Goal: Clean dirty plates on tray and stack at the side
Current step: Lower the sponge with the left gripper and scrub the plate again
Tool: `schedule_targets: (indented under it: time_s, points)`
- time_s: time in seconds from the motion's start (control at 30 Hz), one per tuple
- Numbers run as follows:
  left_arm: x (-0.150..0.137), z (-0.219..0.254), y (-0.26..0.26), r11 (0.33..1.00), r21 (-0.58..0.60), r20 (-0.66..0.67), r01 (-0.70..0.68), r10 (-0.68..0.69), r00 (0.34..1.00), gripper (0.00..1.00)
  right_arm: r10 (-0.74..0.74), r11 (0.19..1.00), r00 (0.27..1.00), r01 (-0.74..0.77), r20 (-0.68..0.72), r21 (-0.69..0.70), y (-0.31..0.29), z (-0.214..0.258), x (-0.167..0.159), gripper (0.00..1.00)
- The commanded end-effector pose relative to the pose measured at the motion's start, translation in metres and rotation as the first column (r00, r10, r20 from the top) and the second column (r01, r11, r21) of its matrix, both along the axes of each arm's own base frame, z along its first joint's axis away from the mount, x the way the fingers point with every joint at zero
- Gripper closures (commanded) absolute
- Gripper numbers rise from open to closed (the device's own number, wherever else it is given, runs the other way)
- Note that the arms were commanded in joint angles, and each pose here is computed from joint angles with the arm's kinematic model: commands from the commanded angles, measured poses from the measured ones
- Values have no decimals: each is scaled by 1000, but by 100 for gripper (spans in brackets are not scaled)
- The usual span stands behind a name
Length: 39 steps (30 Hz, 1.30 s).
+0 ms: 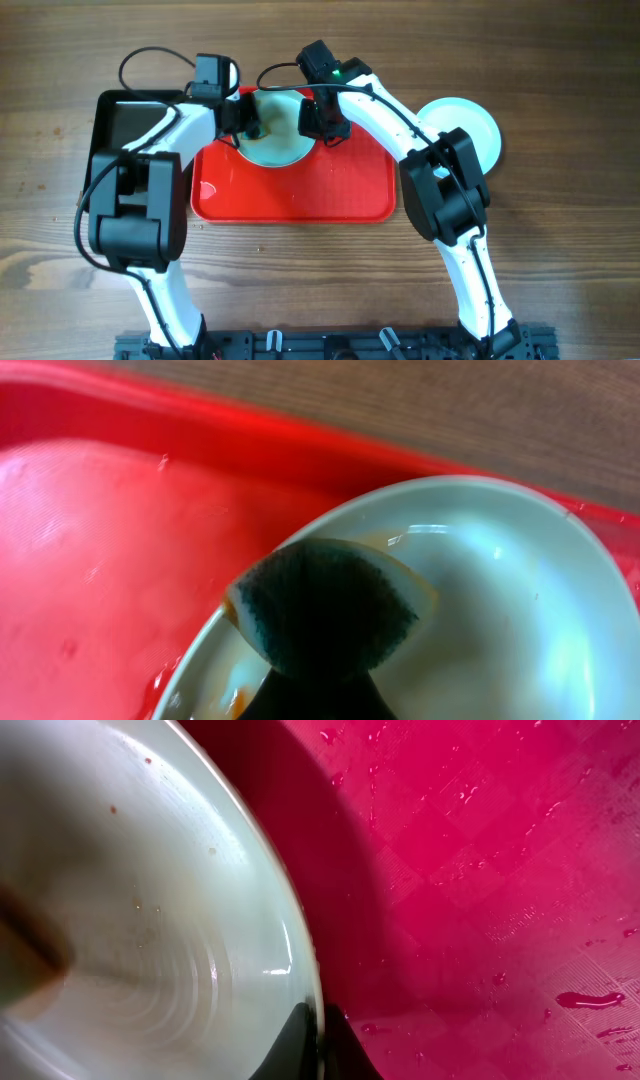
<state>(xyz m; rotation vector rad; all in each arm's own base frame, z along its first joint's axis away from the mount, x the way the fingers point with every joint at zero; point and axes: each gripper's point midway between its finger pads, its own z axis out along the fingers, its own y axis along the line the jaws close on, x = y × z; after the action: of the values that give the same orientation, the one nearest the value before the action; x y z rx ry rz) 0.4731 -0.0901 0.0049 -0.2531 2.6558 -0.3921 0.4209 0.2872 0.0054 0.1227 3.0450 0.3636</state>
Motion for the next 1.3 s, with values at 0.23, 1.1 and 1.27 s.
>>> schedule_targets:
  time_s: [0.23,1.1,1.27]
  points:
    - [11,-31,69,813,494,171,-308,257,951,96,9,999,999,-11,-44,-53,-10,-25,-10,96]
    - [-116,-40,-6,952,-307,-512,8,-172,842,96,28,999,999,-30,-46,-40,-7,-25,-11,96]
    - [-64,-37,-14,948,-317,-326,27,-136,936,96,33,999,999,-35,-42,-33,-6,-24,-10,96]
